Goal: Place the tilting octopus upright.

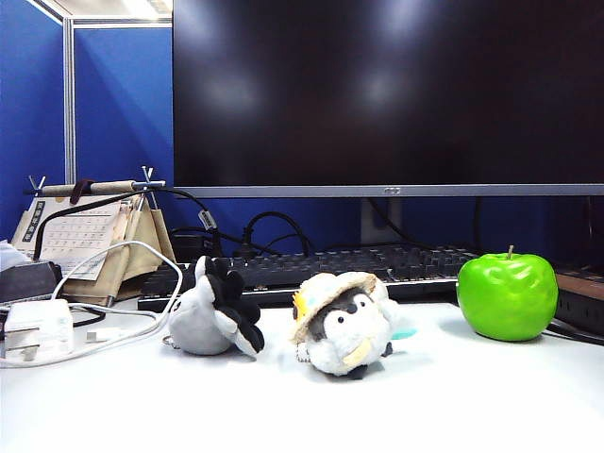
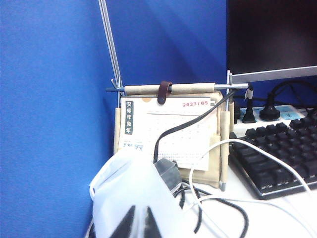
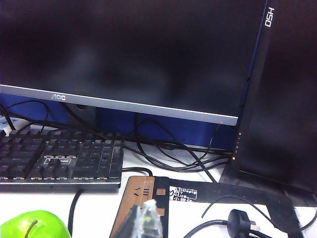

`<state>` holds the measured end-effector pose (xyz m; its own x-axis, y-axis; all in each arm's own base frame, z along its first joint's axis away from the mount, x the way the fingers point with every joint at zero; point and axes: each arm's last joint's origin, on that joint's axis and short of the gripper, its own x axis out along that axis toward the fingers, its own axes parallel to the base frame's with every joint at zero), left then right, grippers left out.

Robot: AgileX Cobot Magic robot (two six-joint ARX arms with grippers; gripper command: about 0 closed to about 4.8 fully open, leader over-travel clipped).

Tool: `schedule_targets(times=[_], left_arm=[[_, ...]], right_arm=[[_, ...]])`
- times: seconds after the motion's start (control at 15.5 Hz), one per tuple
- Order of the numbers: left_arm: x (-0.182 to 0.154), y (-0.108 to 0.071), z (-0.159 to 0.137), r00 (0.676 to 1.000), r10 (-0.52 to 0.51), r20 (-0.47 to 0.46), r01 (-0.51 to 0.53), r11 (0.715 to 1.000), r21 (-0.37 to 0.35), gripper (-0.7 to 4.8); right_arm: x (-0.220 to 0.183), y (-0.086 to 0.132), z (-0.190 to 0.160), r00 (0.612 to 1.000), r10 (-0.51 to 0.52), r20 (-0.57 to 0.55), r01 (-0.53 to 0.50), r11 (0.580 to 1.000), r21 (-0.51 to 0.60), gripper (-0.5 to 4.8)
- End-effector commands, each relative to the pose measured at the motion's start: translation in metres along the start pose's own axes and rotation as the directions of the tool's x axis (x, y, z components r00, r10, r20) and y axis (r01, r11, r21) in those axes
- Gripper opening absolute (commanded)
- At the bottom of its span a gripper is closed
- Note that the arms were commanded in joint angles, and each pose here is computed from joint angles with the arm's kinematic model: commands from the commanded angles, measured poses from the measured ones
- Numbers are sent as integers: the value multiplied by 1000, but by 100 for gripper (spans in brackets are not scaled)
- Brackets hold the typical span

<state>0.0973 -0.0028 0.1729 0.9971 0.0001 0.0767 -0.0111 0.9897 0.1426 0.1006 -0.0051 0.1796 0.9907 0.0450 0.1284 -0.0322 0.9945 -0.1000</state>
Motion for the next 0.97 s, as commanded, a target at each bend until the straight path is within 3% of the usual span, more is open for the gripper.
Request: schedule_targets(times=[0.06, 0.13, 0.19, 0.32, 0.45, 0.52, 0.58, 0.71, 0.78, 0.84, 0.97], left_arm=[[0, 0, 5, 998, -32, 56, 42, 980, -196, 25], [-1, -2, 11, 988, -96, 122, 131, 941, -313, 25], [-2, -3, 19, 966, -157, 206, 222, 909, -351, 27], [-7, -4, 35, 893, -256, 370, 385, 860, -334, 42], [-14, -3, 54, 822, -320, 471, 503, 796, -337, 67], [-21, 0, 75, 785, -338, 519, 545, 774, -321, 67], [-28, 3, 92, 764, -332, 553, 564, 759, -325, 67], [-40, 8, 122, 759, -329, 562, 569, 755, -326, 67], [-50, 11, 142, 782, -329, 530, 560, 745, -363, 67], [-58, 14, 162, 797, -343, 497, 556, 737, -384, 67], [-67, 17, 198, 780, -424, 460, 603, 706, -371, 66]], right_arm=[[0, 2, 4, 997, 58, 56, -62, 995, 79, -5], [-1, 4, 11, 982, 142, 124, -162, 971, 176, -5], [-2, 5, 18, 960, 200, 197, -245, 939, 242, -5], [-8, 6, 37, 897, 265, 354, -383, 865, 324, -5], [-16, 8, 61, 805, 353, 476, -521, 806, 282, -5], [-24, 8, 89, 743, 422, 519, -600, 764, 238, -5], [-30, 8, 108, 713, 454, 535, -627, 754, 196, -5], [-44, 7, 146, 694, 461, 553, -635, 754, 168, -5], [-53, 6, 167, 698, 457, 551, -630, 758, 170, -5], [-59, 6, 182, 714, 457, 530, -625, 757, 188, -5], [-63, 6, 203, 746, 490, 450, -631, 735, 247, -5]])
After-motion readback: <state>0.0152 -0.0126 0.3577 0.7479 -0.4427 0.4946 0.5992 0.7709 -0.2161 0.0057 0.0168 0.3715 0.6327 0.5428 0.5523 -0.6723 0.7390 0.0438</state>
